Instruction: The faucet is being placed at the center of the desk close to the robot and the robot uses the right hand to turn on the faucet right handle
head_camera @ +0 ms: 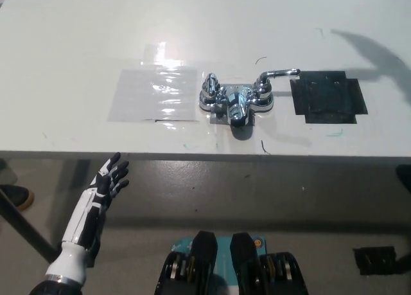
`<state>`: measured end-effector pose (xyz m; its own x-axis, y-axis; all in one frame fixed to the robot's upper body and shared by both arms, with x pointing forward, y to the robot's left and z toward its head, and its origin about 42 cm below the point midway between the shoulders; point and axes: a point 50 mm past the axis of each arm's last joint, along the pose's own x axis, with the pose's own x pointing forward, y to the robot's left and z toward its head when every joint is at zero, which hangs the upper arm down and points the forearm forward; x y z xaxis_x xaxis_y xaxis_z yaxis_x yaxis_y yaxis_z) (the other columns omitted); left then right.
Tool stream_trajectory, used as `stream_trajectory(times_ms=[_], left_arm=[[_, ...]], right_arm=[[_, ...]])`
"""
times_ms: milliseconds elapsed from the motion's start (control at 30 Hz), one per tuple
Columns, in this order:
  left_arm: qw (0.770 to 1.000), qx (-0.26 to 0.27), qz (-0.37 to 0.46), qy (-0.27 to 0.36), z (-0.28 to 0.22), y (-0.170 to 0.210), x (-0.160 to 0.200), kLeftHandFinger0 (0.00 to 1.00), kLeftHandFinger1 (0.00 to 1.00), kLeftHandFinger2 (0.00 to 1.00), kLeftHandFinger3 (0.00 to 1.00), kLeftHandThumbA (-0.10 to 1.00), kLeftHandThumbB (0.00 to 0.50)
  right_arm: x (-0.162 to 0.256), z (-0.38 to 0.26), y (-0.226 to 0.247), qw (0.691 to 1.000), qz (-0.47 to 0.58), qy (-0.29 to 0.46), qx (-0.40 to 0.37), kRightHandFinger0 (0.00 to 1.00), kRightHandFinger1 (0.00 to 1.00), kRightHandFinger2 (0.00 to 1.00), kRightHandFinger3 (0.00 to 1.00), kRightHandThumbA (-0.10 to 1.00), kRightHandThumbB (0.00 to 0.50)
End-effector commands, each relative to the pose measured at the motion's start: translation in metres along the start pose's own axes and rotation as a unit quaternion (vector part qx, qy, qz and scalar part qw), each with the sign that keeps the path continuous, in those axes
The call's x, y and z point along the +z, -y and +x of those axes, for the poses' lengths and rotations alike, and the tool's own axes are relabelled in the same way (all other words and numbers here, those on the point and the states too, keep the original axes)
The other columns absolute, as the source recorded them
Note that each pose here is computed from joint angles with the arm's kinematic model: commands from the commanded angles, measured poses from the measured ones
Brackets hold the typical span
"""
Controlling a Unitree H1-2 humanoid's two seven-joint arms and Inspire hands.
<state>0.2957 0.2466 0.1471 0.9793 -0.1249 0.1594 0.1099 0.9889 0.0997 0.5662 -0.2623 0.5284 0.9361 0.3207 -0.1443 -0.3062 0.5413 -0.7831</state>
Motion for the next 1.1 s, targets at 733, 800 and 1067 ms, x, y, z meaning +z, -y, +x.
stream_trajectory(times_ms=[733,800,1067], left_arm=[[0.999,-0.003,0.006,0.035,0.027,-0.009,0.012,1.0,1.0,1.0,1.0,0.99,0.043],[0.999,-0.003,0.003,0.036,0.031,-0.008,0.014,1.0,1.0,1.0,1.0,0.99,0.039],[0.999,-0.003,0.003,0.04,0.036,-0.009,0.015,1.0,1.0,1.0,1.0,0.97,0.036]], right_arm=[[-0.007,-0.325,-0.162,0.822,0.066,0.479,-0.301,1.0,1.0,1.0,1.0,1.0,0.433],[-0.015,-0.328,-0.179,0.822,0.075,0.483,-0.291,1.0,1.0,1.0,1.0,1.0,0.396],[-0.039,-0.329,-0.224,0.835,0.174,0.45,-0.265,1.0,1.0,1.0,1.0,1.0,0.346]])
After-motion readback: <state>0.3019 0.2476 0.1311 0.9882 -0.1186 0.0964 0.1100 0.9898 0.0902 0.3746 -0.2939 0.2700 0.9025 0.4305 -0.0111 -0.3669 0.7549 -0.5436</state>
